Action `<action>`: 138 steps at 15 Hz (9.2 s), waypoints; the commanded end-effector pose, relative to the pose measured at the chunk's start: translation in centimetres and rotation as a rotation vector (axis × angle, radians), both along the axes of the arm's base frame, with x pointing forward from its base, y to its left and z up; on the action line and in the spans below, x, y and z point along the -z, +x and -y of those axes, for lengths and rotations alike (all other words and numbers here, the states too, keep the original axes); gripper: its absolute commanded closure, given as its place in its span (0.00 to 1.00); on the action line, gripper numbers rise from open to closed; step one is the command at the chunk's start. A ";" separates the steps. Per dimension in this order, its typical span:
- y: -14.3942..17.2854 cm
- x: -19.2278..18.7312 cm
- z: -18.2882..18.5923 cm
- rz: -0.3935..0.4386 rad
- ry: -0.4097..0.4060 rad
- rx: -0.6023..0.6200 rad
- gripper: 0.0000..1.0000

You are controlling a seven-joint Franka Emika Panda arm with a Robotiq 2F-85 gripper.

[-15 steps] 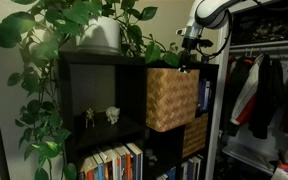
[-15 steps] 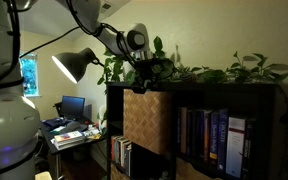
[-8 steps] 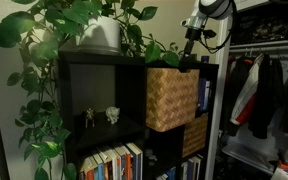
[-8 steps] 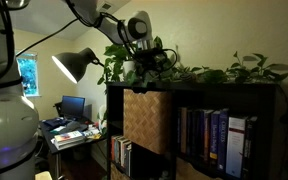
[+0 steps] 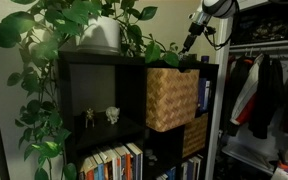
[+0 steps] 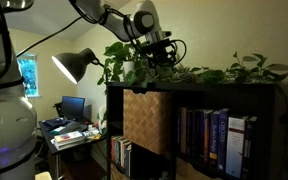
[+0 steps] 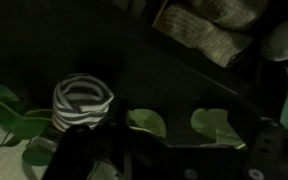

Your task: Open the shelf drawer, pick up two objects from the top of the shelve, put them in the drawer and close it

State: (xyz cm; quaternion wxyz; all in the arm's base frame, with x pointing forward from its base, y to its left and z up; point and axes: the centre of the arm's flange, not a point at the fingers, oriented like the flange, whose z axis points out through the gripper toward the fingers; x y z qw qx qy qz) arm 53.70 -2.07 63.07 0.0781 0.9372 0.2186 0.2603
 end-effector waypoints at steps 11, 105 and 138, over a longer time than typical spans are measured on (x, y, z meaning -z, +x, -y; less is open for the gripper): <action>5.8 3.3 4.2 0.234 -0.143 0.210 0.00; -8.6 14.6 -6.7 -0.062 0.253 0.335 0.94; -6.1 8.3 -7.2 -0.429 0.203 0.025 0.04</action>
